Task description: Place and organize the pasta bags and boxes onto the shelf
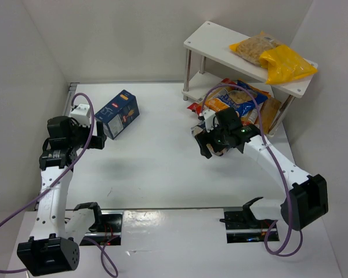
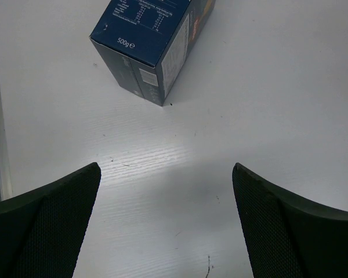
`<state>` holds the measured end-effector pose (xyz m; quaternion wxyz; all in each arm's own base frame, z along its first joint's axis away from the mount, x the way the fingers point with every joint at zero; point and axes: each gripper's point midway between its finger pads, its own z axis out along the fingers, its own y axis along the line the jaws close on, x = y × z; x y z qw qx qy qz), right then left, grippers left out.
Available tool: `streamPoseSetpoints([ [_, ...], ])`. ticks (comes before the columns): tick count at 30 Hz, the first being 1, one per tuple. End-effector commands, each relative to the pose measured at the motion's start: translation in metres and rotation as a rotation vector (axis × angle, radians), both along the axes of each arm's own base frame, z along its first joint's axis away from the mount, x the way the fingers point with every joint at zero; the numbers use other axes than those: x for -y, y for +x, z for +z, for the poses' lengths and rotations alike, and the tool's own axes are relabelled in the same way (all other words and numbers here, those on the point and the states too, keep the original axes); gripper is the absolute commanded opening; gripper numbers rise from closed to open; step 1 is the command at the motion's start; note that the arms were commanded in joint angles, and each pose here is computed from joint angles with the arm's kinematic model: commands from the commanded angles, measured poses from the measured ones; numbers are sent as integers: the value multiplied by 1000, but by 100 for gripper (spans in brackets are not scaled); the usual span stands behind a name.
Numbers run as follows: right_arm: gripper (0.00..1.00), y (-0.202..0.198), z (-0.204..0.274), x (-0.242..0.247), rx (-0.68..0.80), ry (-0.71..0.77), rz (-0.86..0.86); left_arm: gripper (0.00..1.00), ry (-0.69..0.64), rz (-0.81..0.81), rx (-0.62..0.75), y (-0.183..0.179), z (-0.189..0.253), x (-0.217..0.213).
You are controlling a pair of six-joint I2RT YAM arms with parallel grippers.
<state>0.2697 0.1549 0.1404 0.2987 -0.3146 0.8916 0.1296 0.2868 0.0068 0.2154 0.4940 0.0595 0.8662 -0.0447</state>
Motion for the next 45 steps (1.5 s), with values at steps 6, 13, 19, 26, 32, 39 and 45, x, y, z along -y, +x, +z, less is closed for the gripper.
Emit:
streamPoseSetpoints([
  [6, 95, 24, 10, 16, 128, -59, -74, 100, 2, -19, 4, 3, -2, 1],
  [13, 95, 48, -12, 46, 175, -302, -43, 100, 15, -16, 4, 3, -2, -1],
  [19, 95, 57, -44, 53, 128, -425, 43, 100, 20, -8, 3, 3, -2, -3],
  [26, 95, 66, -72, 52, 94, -468, 77, 100, 18, -8, -6, 4, -5, -3],
  [32, 95, 73, -88, 58, 79, -524, 68, 100, 18, -8, -6, 4, -5, -3],
  [39, 95, 87, -86, 70, 134, -600, 10, 100, 18, -8, -6, 4, -5, -3],
  [45, 3, 90, -108, 63, 97, -665, 2, 100, 18, -8, -6, 4, -5, -3],
])
